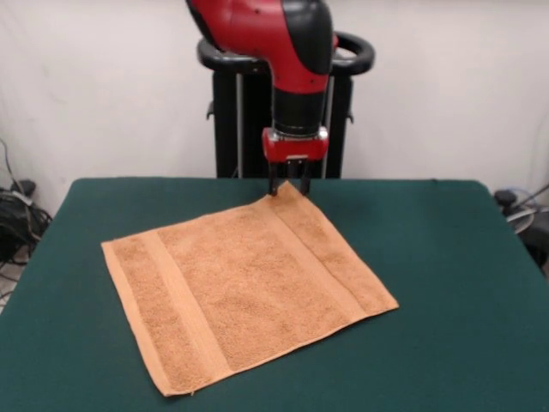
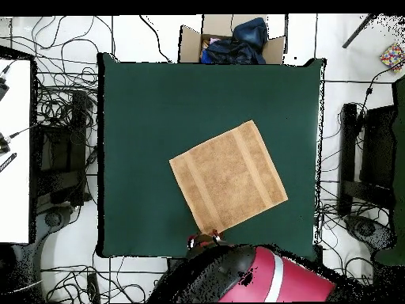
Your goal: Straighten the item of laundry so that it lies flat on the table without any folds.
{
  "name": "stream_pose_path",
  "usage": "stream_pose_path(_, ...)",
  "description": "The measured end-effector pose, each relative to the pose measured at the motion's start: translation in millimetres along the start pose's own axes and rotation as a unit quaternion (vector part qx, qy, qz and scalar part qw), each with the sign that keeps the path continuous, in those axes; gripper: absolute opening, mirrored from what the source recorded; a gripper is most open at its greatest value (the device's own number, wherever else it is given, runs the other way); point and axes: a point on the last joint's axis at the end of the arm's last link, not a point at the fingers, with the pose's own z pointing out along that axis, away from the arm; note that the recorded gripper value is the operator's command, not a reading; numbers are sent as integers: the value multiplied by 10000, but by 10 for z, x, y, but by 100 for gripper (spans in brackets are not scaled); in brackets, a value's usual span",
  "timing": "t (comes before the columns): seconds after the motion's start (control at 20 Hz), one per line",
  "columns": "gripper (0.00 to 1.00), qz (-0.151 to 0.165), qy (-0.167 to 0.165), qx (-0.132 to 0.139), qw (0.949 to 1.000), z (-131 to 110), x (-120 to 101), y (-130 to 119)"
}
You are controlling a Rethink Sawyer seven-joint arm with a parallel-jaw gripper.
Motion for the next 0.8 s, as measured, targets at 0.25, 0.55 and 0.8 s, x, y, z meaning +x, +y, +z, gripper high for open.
stream_pose_path(0.25, 100, 30, 167, -152, 9997, 167, 158, 85)
stream_pose_path(0.55, 100, -3, 159, -164, 9997, 197, 163, 87)
stream_pose_path(0.8, 100, -6, 160, -163, 9997, 199, 163, 88)
